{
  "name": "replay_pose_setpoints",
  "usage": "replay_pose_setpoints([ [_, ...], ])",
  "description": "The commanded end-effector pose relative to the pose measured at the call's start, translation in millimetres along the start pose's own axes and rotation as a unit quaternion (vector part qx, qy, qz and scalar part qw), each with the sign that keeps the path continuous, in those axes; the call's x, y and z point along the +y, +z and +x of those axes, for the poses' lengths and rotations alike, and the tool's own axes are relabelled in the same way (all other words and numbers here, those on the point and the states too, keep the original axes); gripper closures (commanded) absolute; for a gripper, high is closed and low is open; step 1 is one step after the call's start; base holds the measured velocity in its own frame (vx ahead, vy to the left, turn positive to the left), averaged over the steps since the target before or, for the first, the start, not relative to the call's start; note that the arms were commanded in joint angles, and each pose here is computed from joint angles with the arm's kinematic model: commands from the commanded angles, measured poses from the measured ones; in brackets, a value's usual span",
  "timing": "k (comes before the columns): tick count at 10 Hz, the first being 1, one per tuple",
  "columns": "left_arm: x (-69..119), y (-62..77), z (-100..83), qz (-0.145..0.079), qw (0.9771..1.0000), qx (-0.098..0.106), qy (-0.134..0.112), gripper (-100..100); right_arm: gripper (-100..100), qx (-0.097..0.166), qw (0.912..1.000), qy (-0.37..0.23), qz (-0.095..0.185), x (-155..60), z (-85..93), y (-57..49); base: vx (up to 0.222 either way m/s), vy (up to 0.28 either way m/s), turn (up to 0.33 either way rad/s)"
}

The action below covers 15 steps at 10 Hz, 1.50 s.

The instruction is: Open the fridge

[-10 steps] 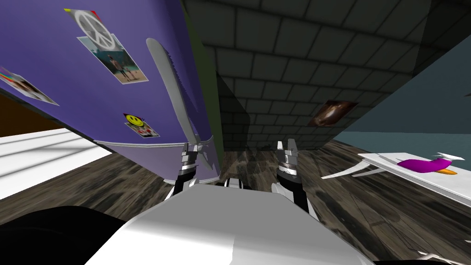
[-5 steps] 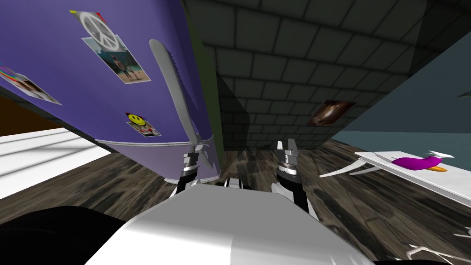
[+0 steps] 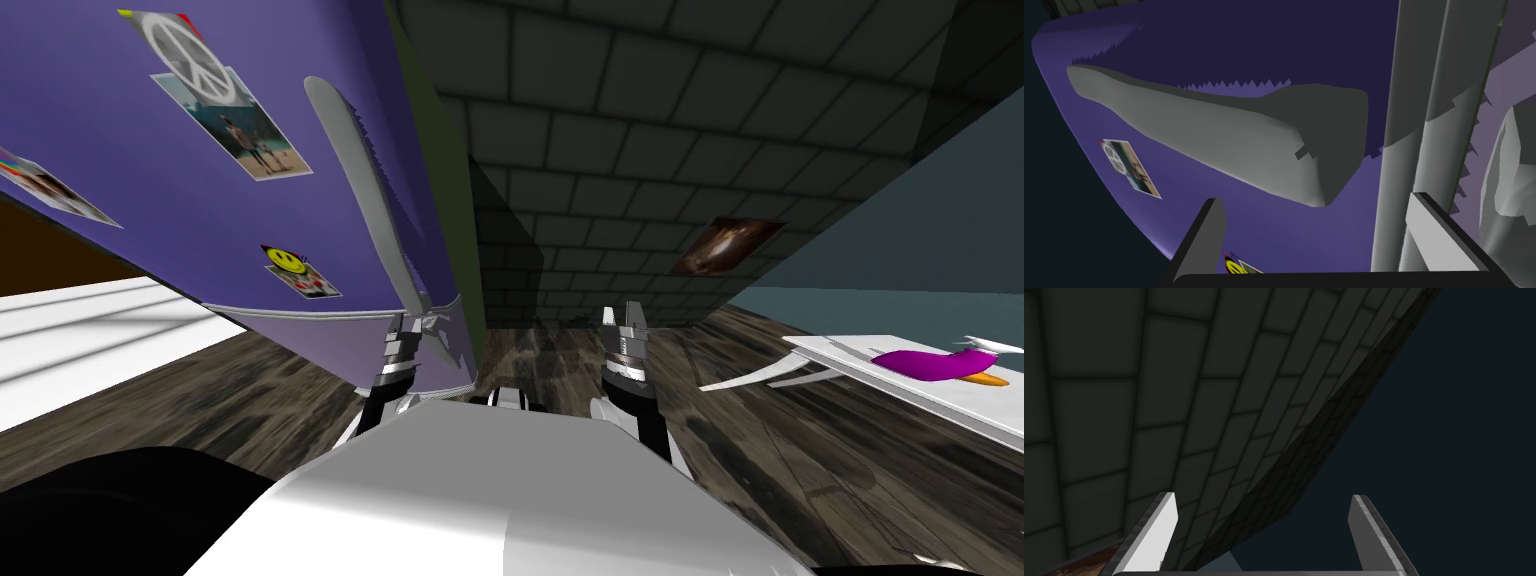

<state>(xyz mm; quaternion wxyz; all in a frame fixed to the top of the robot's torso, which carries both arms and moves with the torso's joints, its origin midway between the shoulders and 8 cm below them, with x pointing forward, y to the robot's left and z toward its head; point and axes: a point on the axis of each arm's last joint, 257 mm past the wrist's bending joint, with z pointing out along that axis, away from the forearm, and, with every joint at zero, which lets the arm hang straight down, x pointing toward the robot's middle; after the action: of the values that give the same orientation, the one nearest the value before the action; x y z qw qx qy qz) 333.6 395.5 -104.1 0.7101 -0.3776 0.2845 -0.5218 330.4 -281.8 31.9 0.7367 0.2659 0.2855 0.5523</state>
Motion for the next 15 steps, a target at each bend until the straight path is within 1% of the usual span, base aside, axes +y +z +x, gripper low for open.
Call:
replay_pose_setpoints([
  [1, -3.1, -1.7, -20.3, -0.021, 0.9996, -0.004, 0.021, -100, 0, 0.0, 1.0, 0.0, 0.0, 0.0, 0.0, 0.0, 0.067, -0.047, 0.032],
  [4, -7.4, -4.2, -41.7, -0.047, 0.9979, -0.011, 0.043, -100, 0, 0.0, 1.0, 0.0, 0.0, 0.0, 0.0, 0.0, 0.052, -0.055, 0.038],
  [7, -11.4, -7.2, -61.0, -0.073, 0.9951, -0.017, 0.064, -100, 0, 0.0, 1.0, 0.0, 0.0, 0.0, 0.0, 0.0, 0.051, -0.056, 0.035],
  [11, -17.0, -10.8, -81.8, -0.106, 0.9901, -0.022, 0.09, -100, 0, 0.0, 1.0, 0.0, 0.0, 0.0, 0.0, 0.0, 0.049, -0.052, 0.03],
  [15, -23.9, -13.2, -98.3, -0.135, 0.984, -0.022, 0.114, -100, 0, 0.0, 1.0, 0.0, 0.0, 0.0, 0.0, 0.0, 0.044, -0.047, 0.03],
])
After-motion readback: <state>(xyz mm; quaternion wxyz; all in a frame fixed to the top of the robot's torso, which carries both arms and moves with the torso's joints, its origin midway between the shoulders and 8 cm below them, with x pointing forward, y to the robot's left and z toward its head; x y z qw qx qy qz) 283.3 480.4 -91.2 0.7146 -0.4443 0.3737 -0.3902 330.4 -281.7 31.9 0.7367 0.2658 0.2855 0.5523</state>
